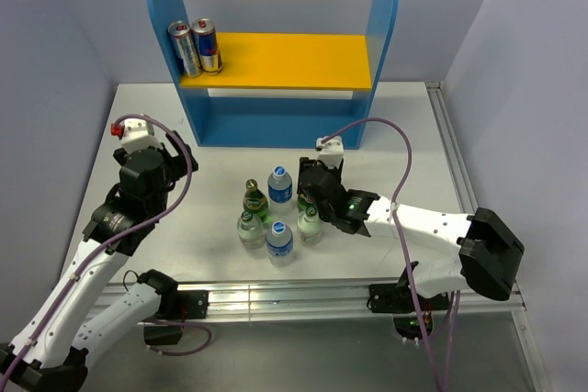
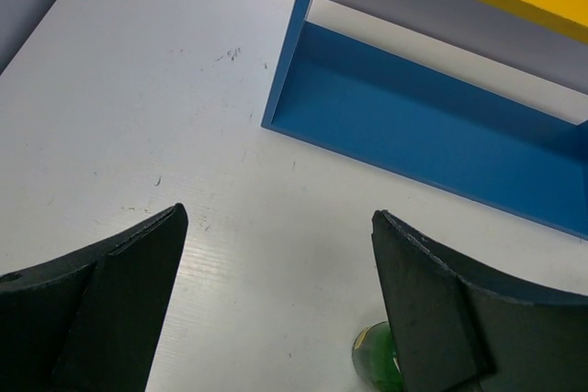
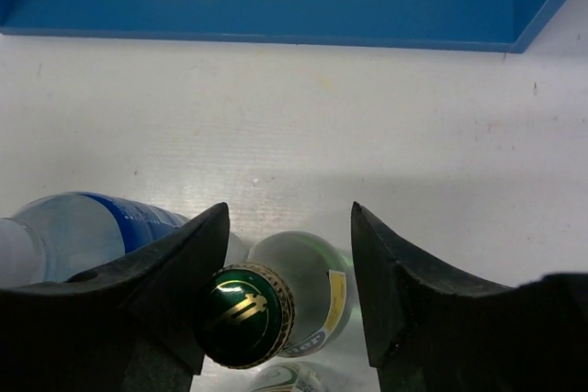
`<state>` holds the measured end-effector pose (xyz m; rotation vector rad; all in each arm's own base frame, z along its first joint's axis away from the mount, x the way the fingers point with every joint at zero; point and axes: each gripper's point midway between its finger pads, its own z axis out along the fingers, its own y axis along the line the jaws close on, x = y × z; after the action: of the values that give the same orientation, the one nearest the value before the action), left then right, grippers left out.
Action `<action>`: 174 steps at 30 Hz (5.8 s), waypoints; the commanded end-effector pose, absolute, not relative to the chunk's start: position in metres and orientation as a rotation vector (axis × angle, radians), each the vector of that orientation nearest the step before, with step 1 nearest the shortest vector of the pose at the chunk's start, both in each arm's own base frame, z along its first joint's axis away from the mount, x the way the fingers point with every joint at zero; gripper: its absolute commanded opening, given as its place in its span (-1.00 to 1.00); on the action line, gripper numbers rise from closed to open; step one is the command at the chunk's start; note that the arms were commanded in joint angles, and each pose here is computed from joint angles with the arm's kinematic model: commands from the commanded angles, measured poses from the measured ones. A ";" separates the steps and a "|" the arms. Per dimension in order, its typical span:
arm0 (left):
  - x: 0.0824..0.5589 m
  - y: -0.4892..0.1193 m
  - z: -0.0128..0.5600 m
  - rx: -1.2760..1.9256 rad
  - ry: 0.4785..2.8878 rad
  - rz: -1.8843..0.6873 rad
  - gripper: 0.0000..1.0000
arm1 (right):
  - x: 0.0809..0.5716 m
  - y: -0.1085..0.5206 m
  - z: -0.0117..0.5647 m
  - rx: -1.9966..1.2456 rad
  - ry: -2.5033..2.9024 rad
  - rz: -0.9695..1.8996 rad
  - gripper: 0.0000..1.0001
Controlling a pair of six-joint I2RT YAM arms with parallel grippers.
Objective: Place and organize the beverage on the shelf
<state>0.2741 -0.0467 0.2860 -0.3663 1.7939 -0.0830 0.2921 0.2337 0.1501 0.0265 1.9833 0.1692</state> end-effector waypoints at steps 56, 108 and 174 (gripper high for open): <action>0.293 -0.042 0.264 -0.364 1.901 0.041 0.68 | 0.462 0.143 0.541 0.276 1.437 0.009 -1.00; 0.295 -0.039 0.259 -0.364 1.920 0.041 0.69 | 0.486 0.127 0.481 0.284 1.424 -0.292 1.00; 0.270 -0.214 0.178 -0.101 1.953 -0.233 0.54 | 0.228 0.094 0.214 0.291 1.800 0.078 1.00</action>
<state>0.2655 -0.2108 0.1661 -0.0478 2.0071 -0.2041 0.2264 0.0994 0.2134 0.2594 1.8258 0.0968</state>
